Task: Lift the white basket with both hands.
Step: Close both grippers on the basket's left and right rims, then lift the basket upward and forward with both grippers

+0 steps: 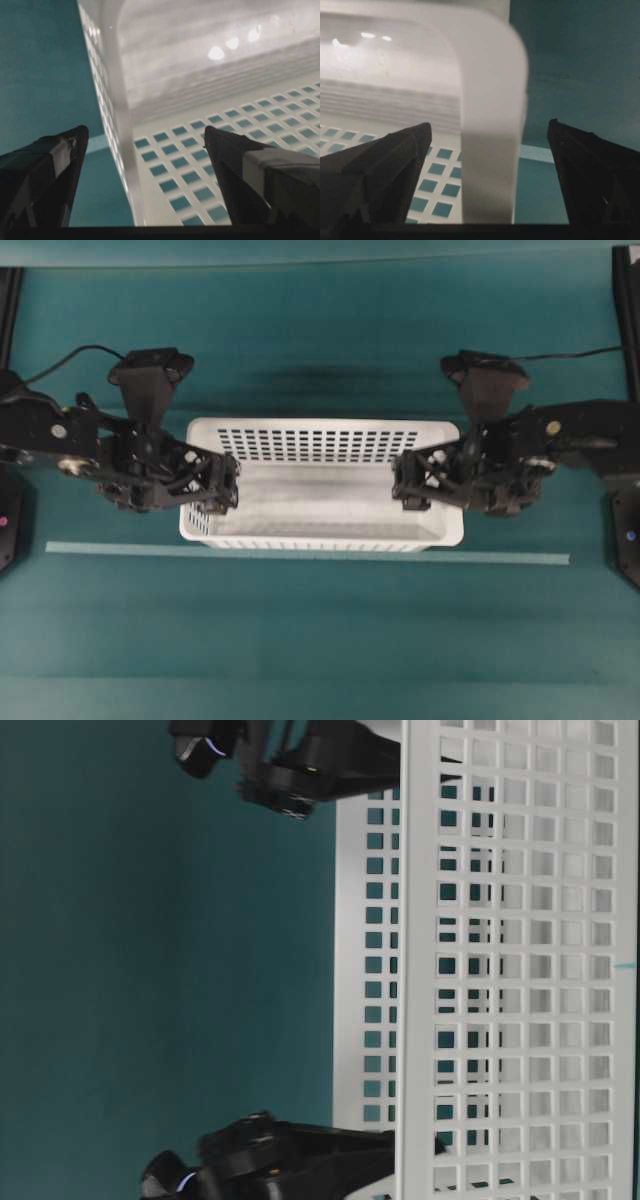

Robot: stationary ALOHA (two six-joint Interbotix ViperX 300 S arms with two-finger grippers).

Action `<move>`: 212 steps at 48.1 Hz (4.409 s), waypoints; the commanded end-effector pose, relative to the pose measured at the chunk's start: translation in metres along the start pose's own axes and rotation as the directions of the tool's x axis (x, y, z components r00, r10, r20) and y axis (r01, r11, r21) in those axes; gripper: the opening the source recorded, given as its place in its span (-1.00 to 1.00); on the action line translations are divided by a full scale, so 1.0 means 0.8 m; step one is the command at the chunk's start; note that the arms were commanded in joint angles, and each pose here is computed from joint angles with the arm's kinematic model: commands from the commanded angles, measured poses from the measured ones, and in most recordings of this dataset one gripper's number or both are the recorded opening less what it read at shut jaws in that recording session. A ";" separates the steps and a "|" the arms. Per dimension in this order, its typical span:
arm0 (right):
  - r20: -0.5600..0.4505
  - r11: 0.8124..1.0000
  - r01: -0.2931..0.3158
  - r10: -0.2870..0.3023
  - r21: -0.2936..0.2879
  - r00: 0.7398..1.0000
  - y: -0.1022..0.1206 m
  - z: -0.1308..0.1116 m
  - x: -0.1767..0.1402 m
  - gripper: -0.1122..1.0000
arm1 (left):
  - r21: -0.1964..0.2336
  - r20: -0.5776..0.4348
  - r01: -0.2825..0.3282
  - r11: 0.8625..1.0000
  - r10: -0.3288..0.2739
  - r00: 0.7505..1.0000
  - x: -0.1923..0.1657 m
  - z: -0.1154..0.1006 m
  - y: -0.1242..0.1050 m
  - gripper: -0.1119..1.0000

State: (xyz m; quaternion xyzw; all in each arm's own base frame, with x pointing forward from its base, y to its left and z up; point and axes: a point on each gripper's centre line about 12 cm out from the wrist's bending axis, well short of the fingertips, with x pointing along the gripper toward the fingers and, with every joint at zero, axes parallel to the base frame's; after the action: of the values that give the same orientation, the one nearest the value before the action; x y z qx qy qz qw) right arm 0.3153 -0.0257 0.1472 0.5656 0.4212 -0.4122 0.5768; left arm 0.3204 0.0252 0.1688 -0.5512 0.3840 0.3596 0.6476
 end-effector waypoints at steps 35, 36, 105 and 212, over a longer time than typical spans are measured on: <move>0.006 1.000 -0.021 0.021 0.005 1.000 0.006 0.003 0.011 0.91 | -0.005 0.003 -0.010 1.000 0.010 1.000 0.020 0.002 0.006 0.90; 0.007 1.000 -0.021 0.021 0.004 1.000 0.006 0.003 0.011 0.91 | -0.005 0.003 -0.009 1.000 0.009 1.000 0.021 0.002 0.007 0.90; 0.016 0.994 -0.036 0.034 0.101 0.999 0.010 0.015 0.005 -0.44 | -0.004 0.027 0.074 0.997 -0.074 0.997 0.019 0.012 -0.010 -0.60; -0.057 0.930 -0.363 0.359 -0.061 0.931 0.118 -0.011 -0.412 -0.44 | 0.046 0.132 0.527 0.849 -0.528 0.839 -0.400 0.049 -0.184 -0.65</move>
State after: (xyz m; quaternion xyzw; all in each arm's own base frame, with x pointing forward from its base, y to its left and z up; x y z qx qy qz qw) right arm 0.2909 -0.0230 0.4795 0.6320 0.3379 -0.3121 0.6237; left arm 0.3095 0.0361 0.4915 -0.5993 0.2117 0.2477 0.7313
